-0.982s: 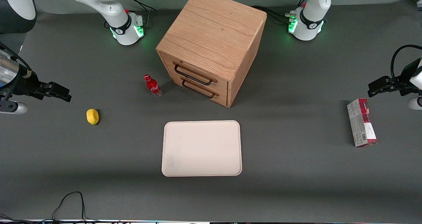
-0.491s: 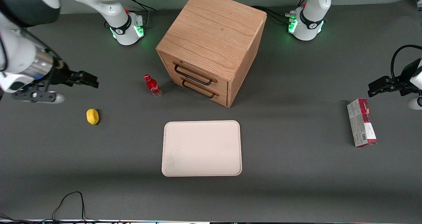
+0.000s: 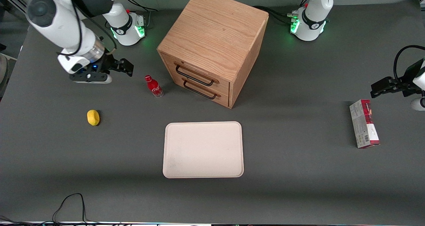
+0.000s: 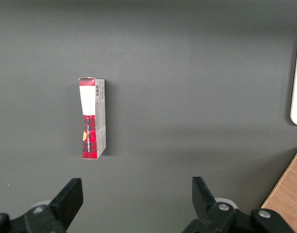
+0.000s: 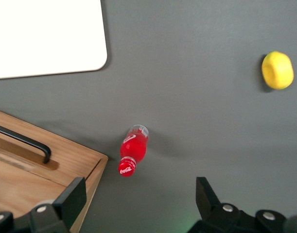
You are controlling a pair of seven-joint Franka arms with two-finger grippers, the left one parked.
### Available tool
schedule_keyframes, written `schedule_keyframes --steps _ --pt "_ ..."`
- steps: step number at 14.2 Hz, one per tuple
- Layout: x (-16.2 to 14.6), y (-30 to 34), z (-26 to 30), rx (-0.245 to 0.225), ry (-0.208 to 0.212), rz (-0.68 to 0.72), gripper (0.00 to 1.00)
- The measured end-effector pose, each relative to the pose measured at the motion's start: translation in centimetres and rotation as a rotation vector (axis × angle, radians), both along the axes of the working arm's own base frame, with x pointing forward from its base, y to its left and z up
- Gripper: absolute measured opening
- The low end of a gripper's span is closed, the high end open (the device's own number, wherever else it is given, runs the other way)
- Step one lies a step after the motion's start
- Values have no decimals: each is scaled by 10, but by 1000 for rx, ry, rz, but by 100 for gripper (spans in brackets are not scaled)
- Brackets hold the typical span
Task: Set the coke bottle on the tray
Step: 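Move the open right gripper toward the red Coca-Cola bottle, then close the right gripper around the red Coca-Cola bottle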
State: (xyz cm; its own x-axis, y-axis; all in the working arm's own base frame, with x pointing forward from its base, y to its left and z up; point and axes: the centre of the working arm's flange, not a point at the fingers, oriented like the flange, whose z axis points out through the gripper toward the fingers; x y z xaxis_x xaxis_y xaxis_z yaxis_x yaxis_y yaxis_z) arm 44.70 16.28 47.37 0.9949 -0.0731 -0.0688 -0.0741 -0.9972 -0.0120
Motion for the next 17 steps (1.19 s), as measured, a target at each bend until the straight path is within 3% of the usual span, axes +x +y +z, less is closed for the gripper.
schedule_keyframes --steps 4,7,17 --pt "-22 9 -60 -8 -34 25 100" --pt "-39 17 -99 15 -51 23 100" --pt "-54 27 -155 21 -39 46 100"
